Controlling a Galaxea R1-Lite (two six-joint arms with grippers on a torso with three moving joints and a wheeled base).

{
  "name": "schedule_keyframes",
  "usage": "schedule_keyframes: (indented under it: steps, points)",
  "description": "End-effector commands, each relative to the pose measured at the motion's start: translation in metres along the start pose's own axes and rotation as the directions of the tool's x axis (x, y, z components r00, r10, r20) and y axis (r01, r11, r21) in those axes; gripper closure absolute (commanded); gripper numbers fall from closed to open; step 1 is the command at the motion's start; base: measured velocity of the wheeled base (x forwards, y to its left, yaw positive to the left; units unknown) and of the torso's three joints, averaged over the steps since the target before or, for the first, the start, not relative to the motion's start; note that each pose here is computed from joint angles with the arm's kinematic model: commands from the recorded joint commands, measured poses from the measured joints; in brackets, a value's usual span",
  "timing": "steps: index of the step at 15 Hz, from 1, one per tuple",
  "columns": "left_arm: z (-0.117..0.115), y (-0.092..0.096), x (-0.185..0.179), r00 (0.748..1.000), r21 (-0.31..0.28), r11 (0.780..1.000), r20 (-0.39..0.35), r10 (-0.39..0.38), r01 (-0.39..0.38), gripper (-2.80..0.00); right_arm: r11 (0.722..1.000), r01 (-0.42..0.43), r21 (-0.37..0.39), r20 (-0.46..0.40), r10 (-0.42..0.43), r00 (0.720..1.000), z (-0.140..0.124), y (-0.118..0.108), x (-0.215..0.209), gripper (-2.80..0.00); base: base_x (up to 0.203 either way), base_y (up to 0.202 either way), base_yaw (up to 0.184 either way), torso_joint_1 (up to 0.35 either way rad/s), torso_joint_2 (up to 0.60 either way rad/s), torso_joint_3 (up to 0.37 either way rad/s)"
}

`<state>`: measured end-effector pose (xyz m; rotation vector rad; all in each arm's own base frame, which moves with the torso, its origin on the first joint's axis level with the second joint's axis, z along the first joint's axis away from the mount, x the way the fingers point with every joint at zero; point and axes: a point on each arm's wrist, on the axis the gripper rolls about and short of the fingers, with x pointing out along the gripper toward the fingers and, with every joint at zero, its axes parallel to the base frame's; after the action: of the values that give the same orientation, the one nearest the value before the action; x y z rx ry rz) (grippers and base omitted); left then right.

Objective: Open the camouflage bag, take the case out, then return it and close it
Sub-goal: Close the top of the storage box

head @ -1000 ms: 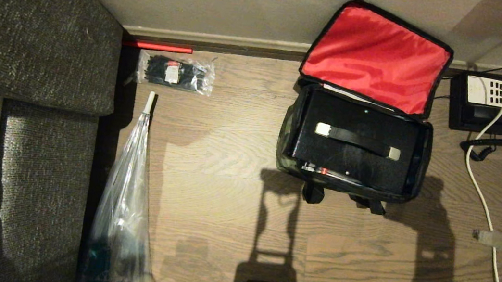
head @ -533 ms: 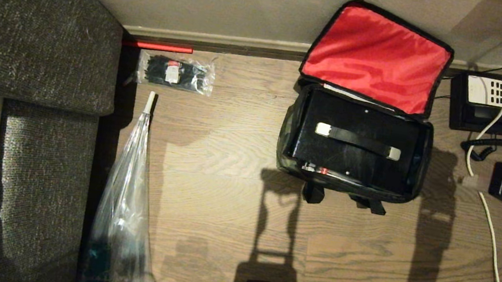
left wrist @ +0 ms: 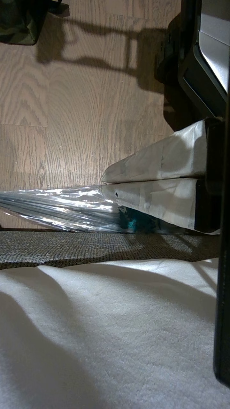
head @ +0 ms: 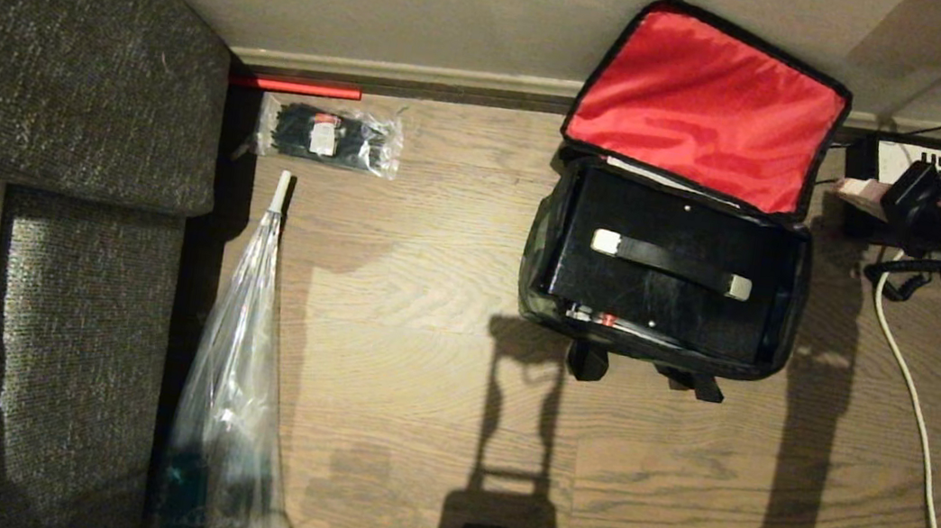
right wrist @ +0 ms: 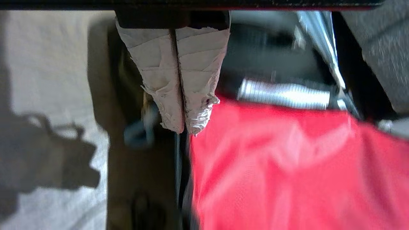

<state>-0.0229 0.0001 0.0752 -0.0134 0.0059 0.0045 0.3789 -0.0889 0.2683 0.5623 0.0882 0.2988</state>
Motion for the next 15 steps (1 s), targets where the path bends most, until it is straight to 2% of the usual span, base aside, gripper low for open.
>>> schedule_keyframes:
  steps: [1,2,4,6,7,11,13,15]
  points:
    - [0.0,0.0,0.0,1.0,0.0,1.0,0.0,0.001,-0.001,0.0,1.0,-0.009,0.008,0.006,0.009,1.0,0.0,-0.017,0.023,0.0,0.0,0.0,0.0,0.0,0.0,0.0]
    - [0.0,0.0,0.0,1.0,0.0,1.0,0.001,0.001,-0.001,0.0,1.0,-0.012,0.013,0.008,0.011,1.0,0.0,-0.022,0.029,-2.8,0.0,0.0,0.0,0.0,0.0,0.0]
    - [0.0,0.0,0.0,1.0,0.0,1.0,0.0,0.001,-0.001,0.0,1.0,-0.01,0.021,0.017,0.01,1.0,0.0,-0.03,0.038,-2.8,0.0,0.0,0.0,0.0,0.0,0.0]
    - [0.0,0.0,0.0,1.0,0.0,1.0,0.001,0.0,0.0,0.0,0.992,-0.024,0.122,0.03,0.02,0.999,0.001,-0.033,0.043,-2.8,0.0,0.0,0.0,0.0,0.0,0.0]
    - [0.0,0.0,0.0,1.0,0.0,1.0,0.0,0.001,-0.001,0.0,0.985,-0.045,0.167,0.054,0.037,0.998,0.004,-0.033,0.045,-2.8,0.0,0.0,0.0,0.0,0.0,0.0]
    - [0.0,0.0,0.0,1.0,0.0,1.0,0.001,0.0,0.0,0.0,0.949,-0.179,0.259,0.175,0.136,0.975,0.015,-0.026,0.048,-2.8,0.0,0.0,0.0,0.0,0.0,0.0]
    - [0.0,0.0,0.0,1.0,0.0,1.0,0.001,0.001,-0.001,0.0,0.94,-0.228,0.253,0.202,0.179,0.963,0.015,-0.023,0.05,-2.8,0.0,0.0,0.0,0.0,0.0,0.0]
    - [0.0,0.0,0.0,1.0,0.0,1.0,0.0,0.001,-0.001,0.0,0.938,-0.235,0.256,0.185,0.191,0.964,0.013,-0.024,0.051,-2.8,0.0,0.0,0.0,0.0,0.0,0.0]
